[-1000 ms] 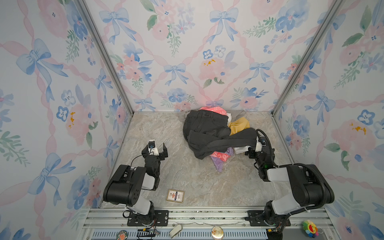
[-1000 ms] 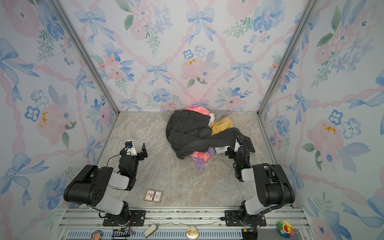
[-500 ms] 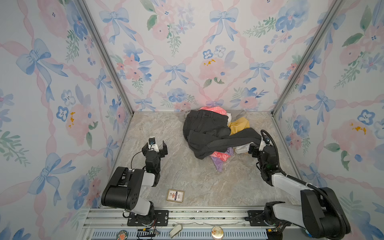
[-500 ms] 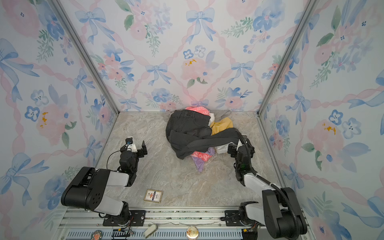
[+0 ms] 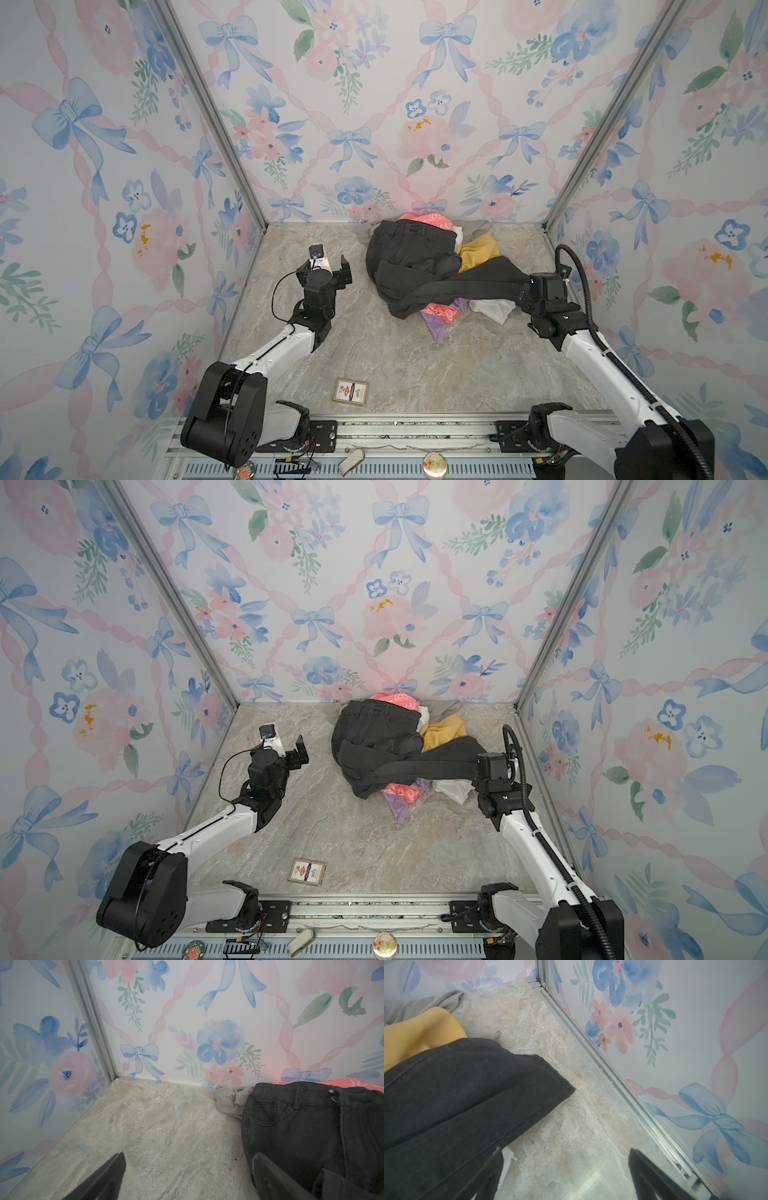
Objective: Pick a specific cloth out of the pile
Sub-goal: 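Reach both grippers toward the dark grey jeans on the pile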
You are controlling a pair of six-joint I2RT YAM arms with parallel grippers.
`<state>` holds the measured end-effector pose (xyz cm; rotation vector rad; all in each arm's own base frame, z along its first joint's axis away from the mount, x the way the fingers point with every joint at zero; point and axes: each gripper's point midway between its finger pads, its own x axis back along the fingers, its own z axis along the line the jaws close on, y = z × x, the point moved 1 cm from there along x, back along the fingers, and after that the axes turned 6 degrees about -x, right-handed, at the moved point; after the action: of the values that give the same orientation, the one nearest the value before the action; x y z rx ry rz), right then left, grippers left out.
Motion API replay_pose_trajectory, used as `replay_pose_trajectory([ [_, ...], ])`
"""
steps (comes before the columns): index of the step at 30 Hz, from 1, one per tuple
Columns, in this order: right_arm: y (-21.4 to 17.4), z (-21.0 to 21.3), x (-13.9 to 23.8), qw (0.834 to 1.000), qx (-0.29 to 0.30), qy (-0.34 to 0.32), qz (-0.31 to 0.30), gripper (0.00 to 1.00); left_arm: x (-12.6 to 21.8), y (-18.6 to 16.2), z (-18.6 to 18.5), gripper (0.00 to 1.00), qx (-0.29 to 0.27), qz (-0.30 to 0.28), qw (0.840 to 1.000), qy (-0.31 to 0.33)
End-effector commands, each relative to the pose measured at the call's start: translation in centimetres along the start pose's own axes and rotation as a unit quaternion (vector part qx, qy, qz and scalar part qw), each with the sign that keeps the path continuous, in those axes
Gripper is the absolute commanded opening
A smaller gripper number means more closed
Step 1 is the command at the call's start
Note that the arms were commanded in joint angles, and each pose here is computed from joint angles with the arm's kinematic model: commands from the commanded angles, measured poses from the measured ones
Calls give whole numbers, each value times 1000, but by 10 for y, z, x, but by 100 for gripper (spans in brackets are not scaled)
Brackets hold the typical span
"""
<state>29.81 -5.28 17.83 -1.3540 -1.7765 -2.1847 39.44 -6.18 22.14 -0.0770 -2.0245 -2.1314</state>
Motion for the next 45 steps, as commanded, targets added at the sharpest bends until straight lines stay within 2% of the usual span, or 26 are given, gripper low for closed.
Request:
replay_pose_trajectory([
  [1, -26, -11, 8, 995, 24, -13, 91, 97, 6, -8, -21, 98, -17, 34, 998, -39],
  [7, -14, -1, 27, 995, 2, 43, 94, 97, 22, -4, -68, 98, -37, 34, 988, -145],
  [9, -7, 4, 32, 994, -6, 62, 93, 97, 28, 12, -86, 98, -34, 19, 982, -187],
  [12, 1, 11, 38, 992, -10, 82, 90, 97, 41, 15, -110, 98, -33, 18, 967, -251],
  [15, 11, 20, 46, 991, -17, 110, 79, 97, 49, 13, -134, 98, -32, 40, 951, -304],
  [21, 30, 36, 60, 987, -9, 147, 62, 100, 69, 5, -171, 98, -58, 70, 921, -380],
  [24, 39, 44, 66, 986, 0, 159, 54, 99, 79, 3, -179, 98, -72, 67, 912, -399],
  [31, 55, 72, 78, 979, 38, 196, 42, 100, 89, -2, -190, 98, -94, 73, 901, -417],
  [45, 52, 124, 92, 963, 134, 232, 32, 97, 85, 0, -185, 98, -107, 68, 910, -394],
])
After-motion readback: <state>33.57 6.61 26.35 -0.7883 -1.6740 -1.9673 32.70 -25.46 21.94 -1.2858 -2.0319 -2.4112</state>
